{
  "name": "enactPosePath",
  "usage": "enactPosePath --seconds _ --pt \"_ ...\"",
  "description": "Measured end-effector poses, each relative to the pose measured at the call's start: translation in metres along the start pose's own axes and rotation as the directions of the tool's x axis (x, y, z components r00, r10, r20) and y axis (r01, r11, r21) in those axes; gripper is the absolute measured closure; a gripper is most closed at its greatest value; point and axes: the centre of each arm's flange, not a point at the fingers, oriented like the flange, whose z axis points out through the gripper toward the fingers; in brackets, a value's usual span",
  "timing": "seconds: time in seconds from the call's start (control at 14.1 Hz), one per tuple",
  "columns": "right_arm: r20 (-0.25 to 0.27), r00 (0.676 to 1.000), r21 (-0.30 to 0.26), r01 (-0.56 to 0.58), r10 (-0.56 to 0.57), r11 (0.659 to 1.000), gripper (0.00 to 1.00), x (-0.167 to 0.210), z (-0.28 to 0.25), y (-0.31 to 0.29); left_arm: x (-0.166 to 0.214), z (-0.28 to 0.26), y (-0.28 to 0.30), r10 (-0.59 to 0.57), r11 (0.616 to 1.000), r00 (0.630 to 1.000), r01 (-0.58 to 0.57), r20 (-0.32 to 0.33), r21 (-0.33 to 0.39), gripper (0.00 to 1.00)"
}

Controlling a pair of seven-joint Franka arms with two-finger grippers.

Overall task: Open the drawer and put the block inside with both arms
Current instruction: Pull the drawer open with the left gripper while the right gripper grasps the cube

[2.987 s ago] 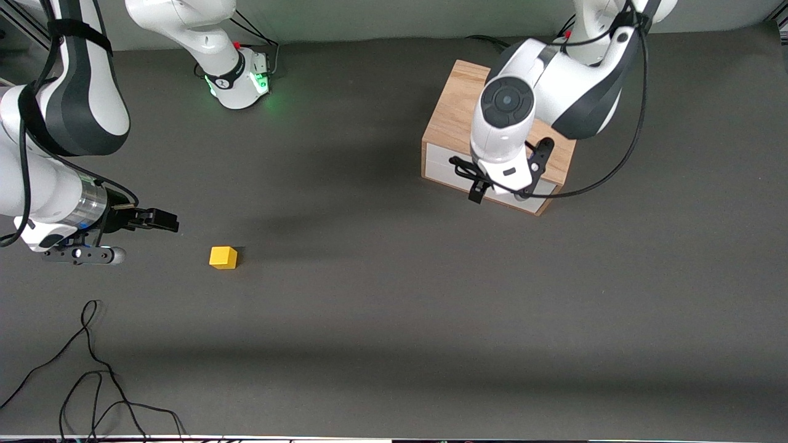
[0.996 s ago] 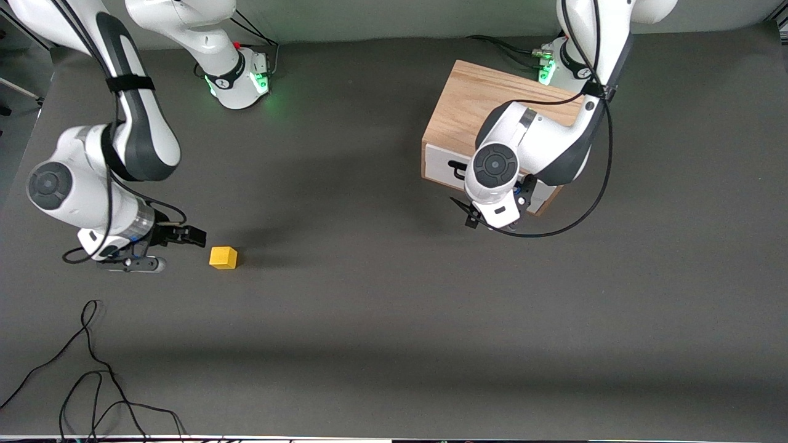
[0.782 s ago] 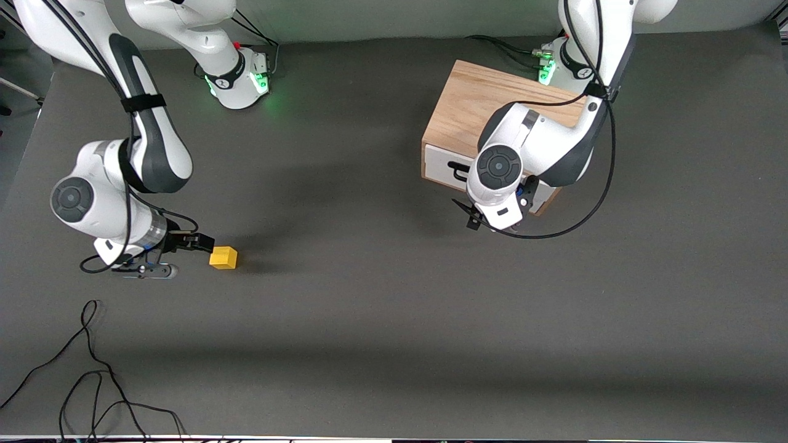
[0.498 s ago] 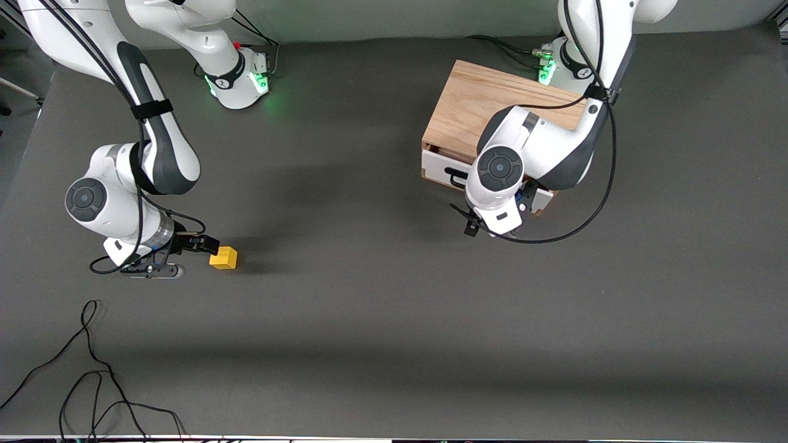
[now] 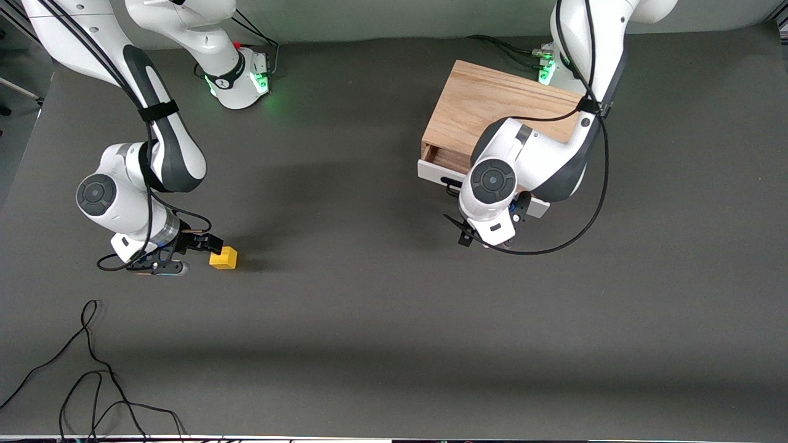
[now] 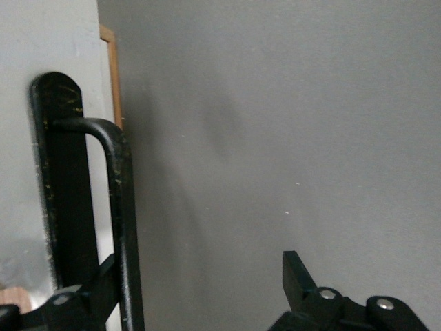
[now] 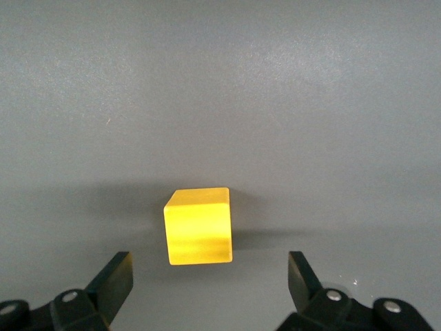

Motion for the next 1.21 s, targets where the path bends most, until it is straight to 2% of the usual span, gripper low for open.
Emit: enactPosePath --seconds 0.71,1.21 --pt "0.026 1.0 -0.005 0.0 0.0 1.0 0.0 -0.004 0.018 0.001 0.001 -0.01 0.041 -0.008 0.998 1.0 0.009 0.016 -0.06 0.0" --pt "-0.012 1.0 -0.009 0.005 -0.005 1.0 0.0 -0.004 0.054 -0.001 0.001 -0.022 0.057 -0.01 0.995 1.0 0.012 0.026 -0.1 0.0"
